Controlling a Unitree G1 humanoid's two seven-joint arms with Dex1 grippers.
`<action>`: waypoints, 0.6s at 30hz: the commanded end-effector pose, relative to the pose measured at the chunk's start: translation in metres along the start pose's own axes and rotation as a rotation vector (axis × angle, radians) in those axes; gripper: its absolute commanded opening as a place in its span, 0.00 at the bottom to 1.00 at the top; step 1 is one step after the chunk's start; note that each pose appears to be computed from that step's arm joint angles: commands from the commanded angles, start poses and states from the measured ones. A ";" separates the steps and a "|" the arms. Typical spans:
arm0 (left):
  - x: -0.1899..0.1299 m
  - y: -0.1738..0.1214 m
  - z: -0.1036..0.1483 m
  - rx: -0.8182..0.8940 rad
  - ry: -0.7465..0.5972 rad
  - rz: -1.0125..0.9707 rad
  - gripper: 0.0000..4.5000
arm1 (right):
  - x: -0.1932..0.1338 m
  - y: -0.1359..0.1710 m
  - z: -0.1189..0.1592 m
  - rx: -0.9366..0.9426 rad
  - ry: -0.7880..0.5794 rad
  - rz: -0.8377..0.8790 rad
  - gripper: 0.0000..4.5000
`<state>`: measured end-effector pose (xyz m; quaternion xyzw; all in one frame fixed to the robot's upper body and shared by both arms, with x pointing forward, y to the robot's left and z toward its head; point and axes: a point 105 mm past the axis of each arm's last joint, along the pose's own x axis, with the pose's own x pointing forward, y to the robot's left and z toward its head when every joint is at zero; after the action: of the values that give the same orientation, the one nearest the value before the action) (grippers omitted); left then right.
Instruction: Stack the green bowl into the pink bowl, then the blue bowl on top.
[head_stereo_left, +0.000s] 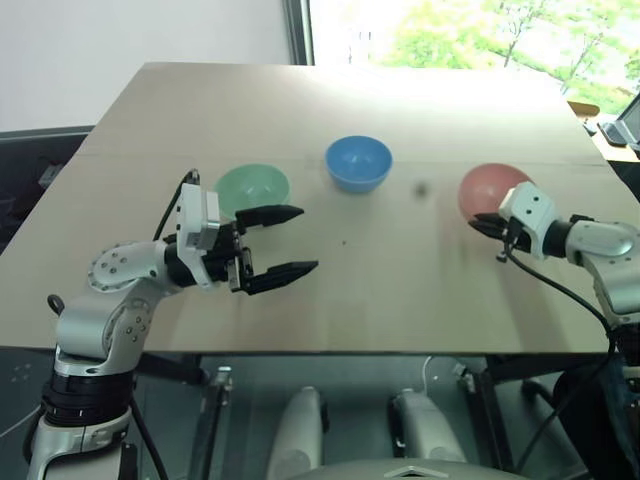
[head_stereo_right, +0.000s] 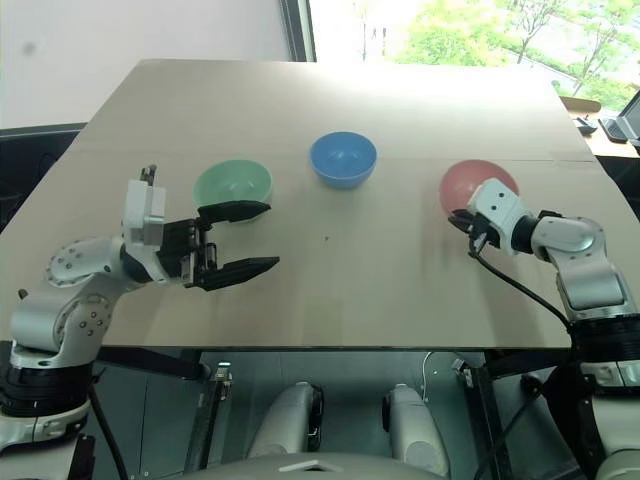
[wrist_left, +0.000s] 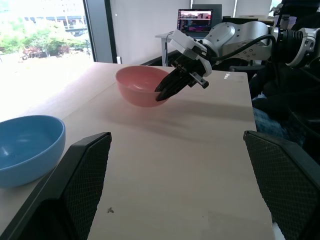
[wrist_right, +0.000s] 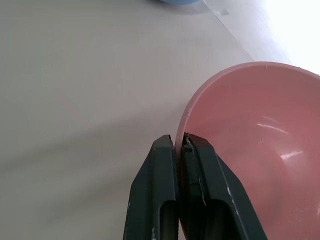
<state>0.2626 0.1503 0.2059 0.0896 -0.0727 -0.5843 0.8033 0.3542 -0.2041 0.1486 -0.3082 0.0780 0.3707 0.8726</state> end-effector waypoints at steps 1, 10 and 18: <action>0.002 -0.002 0.008 0.049 -0.013 0.004 1.00 | 0.004 0.003 0.042 -0.086 -0.123 0.031 0.01; -0.009 -0.007 0.005 0.040 0.014 0.065 1.00 | 0.044 0.069 0.094 -0.079 -0.274 0.286 0.01; -0.015 -0.018 0.007 0.046 0.035 0.104 1.00 | 0.069 0.092 0.113 -0.091 -0.305 0.417 0.01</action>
<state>0.2464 0.1597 0.1956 0.0925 -0.0557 -0.5388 0.8355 0.3303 -0.0493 0.1620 -0.2601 0.0061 0.5794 0.7724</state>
